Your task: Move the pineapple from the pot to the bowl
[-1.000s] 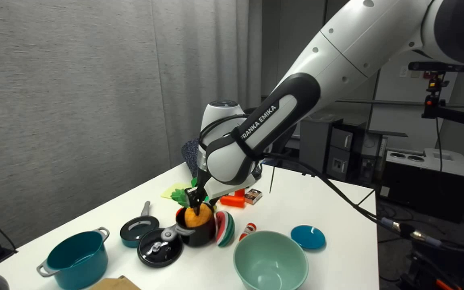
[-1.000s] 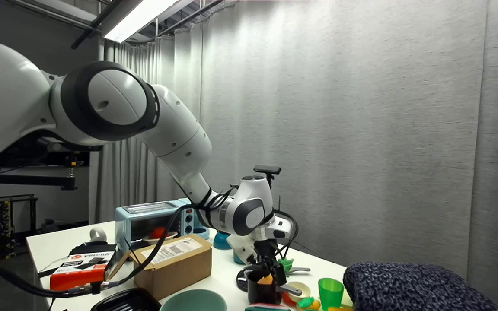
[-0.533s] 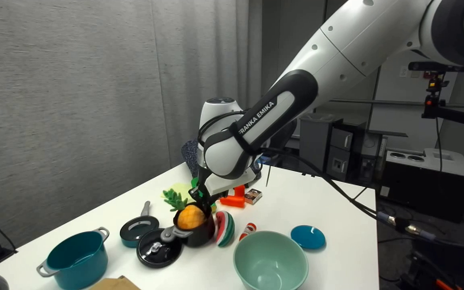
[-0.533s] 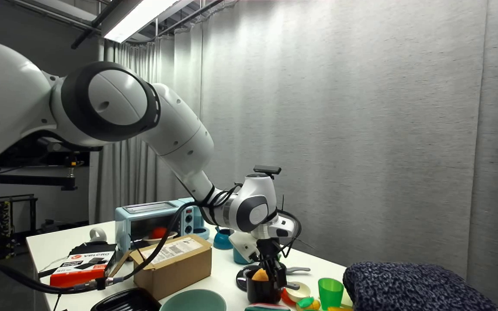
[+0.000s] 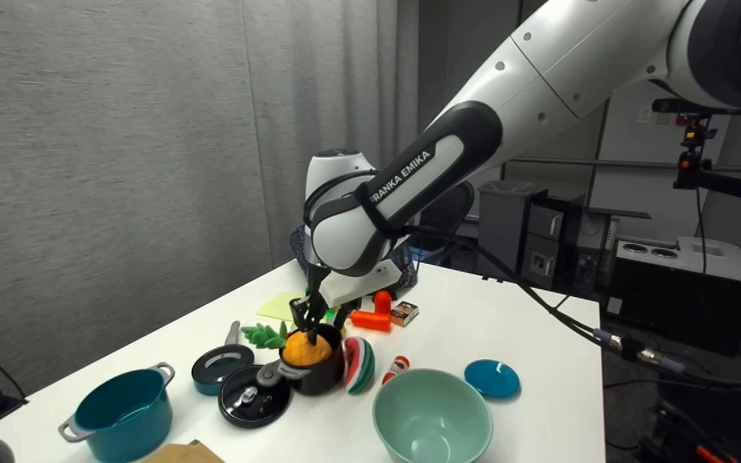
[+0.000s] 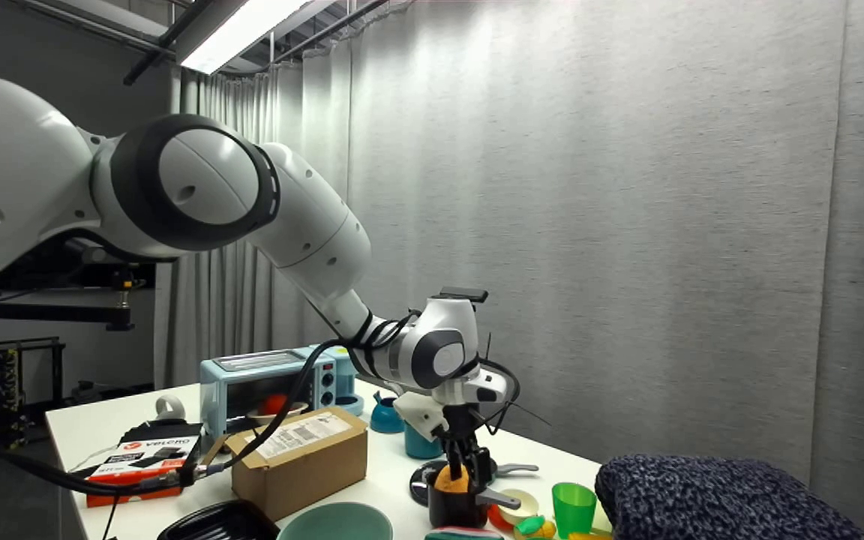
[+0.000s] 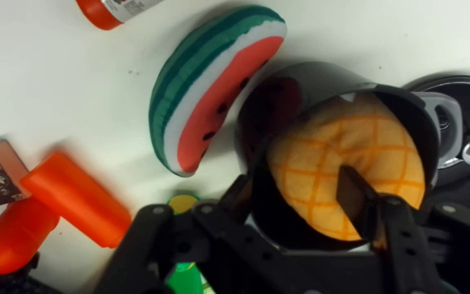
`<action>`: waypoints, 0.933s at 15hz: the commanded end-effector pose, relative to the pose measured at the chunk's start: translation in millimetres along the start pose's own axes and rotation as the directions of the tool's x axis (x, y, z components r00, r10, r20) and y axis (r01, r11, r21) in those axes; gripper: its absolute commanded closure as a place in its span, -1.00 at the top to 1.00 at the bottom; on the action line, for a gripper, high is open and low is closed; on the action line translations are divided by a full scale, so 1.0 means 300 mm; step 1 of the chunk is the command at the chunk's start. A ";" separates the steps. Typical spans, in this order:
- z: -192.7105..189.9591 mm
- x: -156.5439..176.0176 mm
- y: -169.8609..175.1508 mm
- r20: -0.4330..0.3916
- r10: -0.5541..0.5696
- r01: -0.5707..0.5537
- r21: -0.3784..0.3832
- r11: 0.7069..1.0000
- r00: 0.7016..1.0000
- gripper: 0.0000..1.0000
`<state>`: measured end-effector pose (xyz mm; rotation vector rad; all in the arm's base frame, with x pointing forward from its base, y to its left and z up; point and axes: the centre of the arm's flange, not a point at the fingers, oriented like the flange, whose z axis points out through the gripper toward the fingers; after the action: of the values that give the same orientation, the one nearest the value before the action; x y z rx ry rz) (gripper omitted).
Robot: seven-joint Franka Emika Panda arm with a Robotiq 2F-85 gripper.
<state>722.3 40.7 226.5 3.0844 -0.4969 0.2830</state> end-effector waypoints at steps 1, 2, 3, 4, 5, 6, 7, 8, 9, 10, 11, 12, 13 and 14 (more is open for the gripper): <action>-0.033 0.049 -0.033 0.055 -0.053 0.051 0.033 0.998 0.997 0.87; -0.047 0.055 -0.037 0.053 -0.057 0.055 0.040 0.998 0.997 0.97; -0.055 0.059 -0.041 0.037 -0.056 0.054 0.046 0.997 0.998 1.00; -0.059 0.063 -0.046 0.018 -0.051 0.050 0.051 0.997 0.999 1.00; -0.061 0.067 -0.052 -0.001 -0.047 0.047 0.056 0.997 0.999 1.00; -0.055 0.066 -0.055 -0.008 -0.044 0.045 0.055 0.997 0.999 1.00; -0.049 0.064 -0.057 -0.016 -0.040 0.041 0.055 0.998 0.999 1.00; -0.037 0.060 -0.057 -0.014 -0.029 0.030 0.069 0.997 0.999 1.00; -0.026 0.057 -0.058 -0.010 -0.020 0.020 0.075 0.997 1.000 1.00; -0.011 0.057 -0.061 -0.012 0.005 -0.004 0.081 0.997 1.000 1.00; 0.001 0.057 -0.062 -0.012 0.019 -0.018 0.084 0.996 1.000 1.00; 0.016 0.057 -0.064 -0.009 0.027 -0.026 0.087 0.996 1.000 1.00; 0.031 0.056 -0.062 -0.013 0.036 -0.035 0.085 0.996 0.999 1.00; 0.044 0.055 -0.059 -0.012 0.043 -0.042 0.083 0.996 0.999 1.00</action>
<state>734.4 54.7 226.8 3.1383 -0.5016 0.3069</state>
